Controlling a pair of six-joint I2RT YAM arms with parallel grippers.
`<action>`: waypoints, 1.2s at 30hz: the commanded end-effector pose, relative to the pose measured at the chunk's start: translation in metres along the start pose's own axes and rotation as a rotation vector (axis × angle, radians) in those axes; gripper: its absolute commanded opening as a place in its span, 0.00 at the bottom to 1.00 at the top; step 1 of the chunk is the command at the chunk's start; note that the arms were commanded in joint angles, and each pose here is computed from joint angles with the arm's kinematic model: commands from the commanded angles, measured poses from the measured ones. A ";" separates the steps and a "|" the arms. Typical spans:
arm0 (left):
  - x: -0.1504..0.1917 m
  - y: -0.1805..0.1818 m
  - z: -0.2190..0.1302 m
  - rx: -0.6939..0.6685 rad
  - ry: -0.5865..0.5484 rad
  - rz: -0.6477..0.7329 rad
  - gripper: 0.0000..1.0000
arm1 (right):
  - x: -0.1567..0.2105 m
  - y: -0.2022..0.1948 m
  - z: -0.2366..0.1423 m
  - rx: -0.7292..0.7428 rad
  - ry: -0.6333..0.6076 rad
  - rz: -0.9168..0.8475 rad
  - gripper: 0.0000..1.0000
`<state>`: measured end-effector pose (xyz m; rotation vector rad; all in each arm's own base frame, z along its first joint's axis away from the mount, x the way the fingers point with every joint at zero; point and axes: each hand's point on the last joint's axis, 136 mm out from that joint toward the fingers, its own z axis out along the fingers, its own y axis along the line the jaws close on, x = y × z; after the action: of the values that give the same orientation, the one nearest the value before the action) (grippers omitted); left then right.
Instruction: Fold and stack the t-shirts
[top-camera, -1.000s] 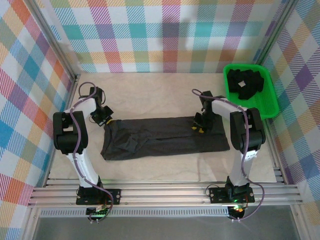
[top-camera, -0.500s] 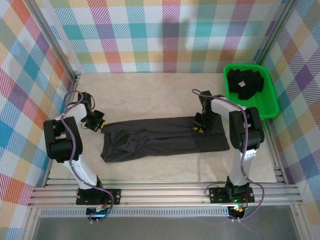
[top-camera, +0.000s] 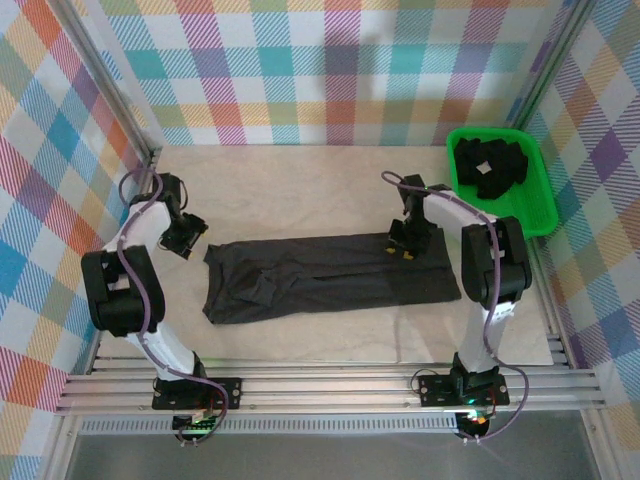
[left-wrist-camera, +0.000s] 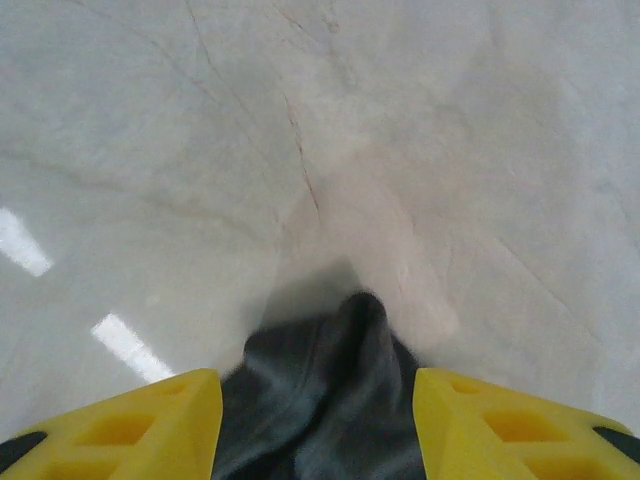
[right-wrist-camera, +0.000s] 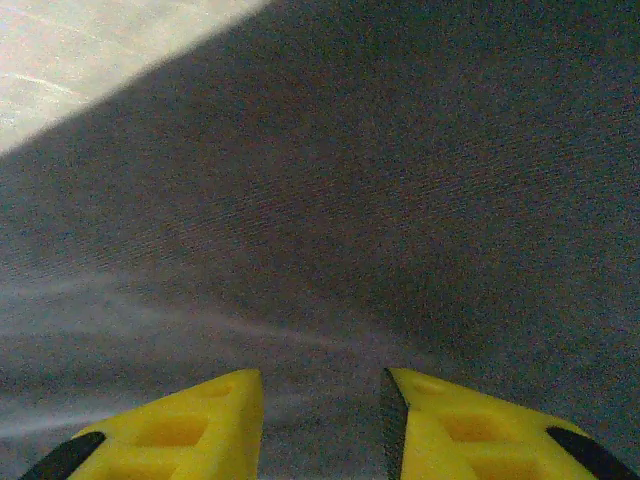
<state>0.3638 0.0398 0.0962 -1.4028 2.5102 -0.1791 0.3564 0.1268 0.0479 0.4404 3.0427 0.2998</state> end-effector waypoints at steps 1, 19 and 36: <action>0.035 -0.011 -0.036 -0.007 -0.050 0.144 0.54 | -0.003 0.024 -0.043 -0.072 -0.095 -0.081 0.40; 0.203 -0.001 -0.001 0.077 0.321 0.828 0.48 | 0.038 0.064 -0.056 -0.242 -0.061 -0.140 0.40; 0.205 0.052 -0.025 -0.016 0.246 0.776 0.00 | 0.046 0.060 -0.054 -0.247 -0.060 -0.132 0.39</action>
<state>0.2399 -0.1169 0.0724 -0.2543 3.0048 -0.2024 0.3292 0.1815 0.1050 0.2279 2.9199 0.5921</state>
